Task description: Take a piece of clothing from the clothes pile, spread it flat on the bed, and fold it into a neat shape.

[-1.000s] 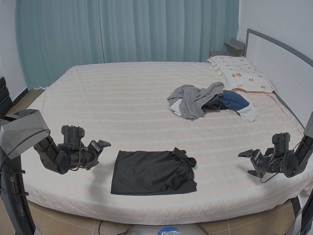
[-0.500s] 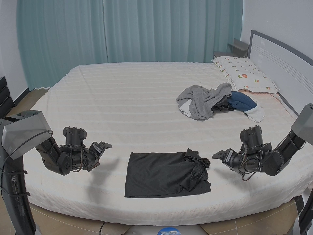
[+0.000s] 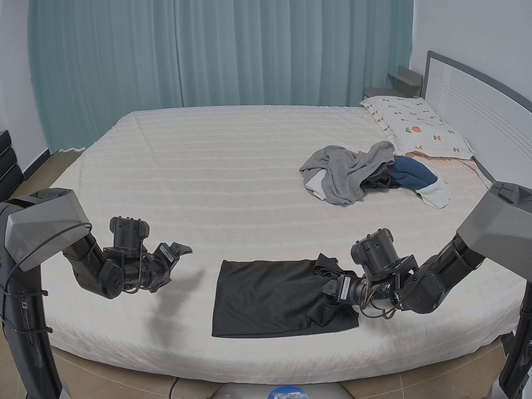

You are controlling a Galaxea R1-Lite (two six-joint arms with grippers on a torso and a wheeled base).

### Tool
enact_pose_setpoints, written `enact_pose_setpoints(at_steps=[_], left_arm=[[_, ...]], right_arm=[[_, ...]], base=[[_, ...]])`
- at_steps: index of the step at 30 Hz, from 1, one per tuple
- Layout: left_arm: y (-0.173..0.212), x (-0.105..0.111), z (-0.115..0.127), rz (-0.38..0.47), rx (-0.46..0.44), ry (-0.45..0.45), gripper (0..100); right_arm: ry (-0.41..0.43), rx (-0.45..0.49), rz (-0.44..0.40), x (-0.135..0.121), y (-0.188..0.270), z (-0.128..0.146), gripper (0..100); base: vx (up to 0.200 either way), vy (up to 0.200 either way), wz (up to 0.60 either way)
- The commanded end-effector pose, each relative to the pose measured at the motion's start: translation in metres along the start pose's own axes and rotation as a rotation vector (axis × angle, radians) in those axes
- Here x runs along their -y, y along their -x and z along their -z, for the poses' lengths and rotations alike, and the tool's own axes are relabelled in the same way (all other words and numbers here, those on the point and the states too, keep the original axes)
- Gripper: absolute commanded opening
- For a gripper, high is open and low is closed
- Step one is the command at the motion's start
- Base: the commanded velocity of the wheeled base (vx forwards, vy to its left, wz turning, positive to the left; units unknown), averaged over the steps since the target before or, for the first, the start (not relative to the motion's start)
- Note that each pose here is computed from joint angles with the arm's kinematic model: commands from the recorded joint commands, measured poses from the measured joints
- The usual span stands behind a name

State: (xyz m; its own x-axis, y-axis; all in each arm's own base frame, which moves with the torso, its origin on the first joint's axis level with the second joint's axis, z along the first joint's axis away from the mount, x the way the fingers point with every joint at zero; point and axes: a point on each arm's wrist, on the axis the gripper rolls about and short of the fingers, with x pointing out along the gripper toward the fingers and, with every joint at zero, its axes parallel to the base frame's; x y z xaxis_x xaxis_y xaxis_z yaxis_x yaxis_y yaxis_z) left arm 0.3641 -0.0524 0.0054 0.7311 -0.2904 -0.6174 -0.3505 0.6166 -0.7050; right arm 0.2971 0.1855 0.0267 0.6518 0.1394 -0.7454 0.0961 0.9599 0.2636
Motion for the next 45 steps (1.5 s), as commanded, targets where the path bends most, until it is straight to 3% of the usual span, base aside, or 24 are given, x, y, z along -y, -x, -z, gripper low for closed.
enact_pose_setpoints(at_steps=[1, 8, 16, 23, 31, 34, 37, 42, 45], left_arm=[[-0.001, -0.001, 0.0, -0.002, -0.002, 0.0, 100], [-0.001, -0.001, 0.0, -0.002, -0.002, 0.0, 100], [-0.001, 0.0, 0.0, 0.0, -0.001, 0.0, 100], [-0.001, 0.0, 0.0, -0.002, -0.002, 0.0, 100], [-0.001, 0.0, 0.0, -0.002, -0.002, 0.0, 100], [-0.001, 0.0, 0.0, 0.0, -0.001, 0.0, 100], [-0.001, 0.0, 0.0, -0.001, 0.001, 0.0, 100], [0.001, 0.0, 0.0, -0.001, 0.004, 0.005, 100], [0.0, 0.0, 0.0, -0.004, 0.004, 0.004, 100]], right_arm=[[0.037, -0.019, 0.028, -0.004, -0.014, 0.011, 100], [0.058, -0.022, 0.07, 0.002, -0.024, 0.015, 100], [-0.011, -0.025, 0.133, 0.046, 0.001, 0.0, 100], [-0.038, -0.089, 0.111, 0.073, 0.02, 0.005, 100], [-0.046, -0.056, 0.097, 0.085, 0.023, -0.002, 100], [-0.088, 0.04, 0.005, 0.076, 0.036, -0.026, 100], [-0.122, 0.067, -0.103, 0.064, 0.046, -0.041, 100], [-0.19, 0.08, -0.201, 0.041, 0.045, -0.056, 100], [-0.241, 0.041, -0.256, 0.026, 0.033, -0.056, 100]], base=[[0.0, 0.0, 0.0], [0.0, 0.0, 0.0], [0.0, 0.0, 0.0], [0.0, 0.0, 0.0], [0.0, 0.0, 0.0], [0.0, 0.0, 0.0], [0.0, 0.0, 0.0], [0.0, 0.0, 0.0], [0.133, 0.0, 0.0]])
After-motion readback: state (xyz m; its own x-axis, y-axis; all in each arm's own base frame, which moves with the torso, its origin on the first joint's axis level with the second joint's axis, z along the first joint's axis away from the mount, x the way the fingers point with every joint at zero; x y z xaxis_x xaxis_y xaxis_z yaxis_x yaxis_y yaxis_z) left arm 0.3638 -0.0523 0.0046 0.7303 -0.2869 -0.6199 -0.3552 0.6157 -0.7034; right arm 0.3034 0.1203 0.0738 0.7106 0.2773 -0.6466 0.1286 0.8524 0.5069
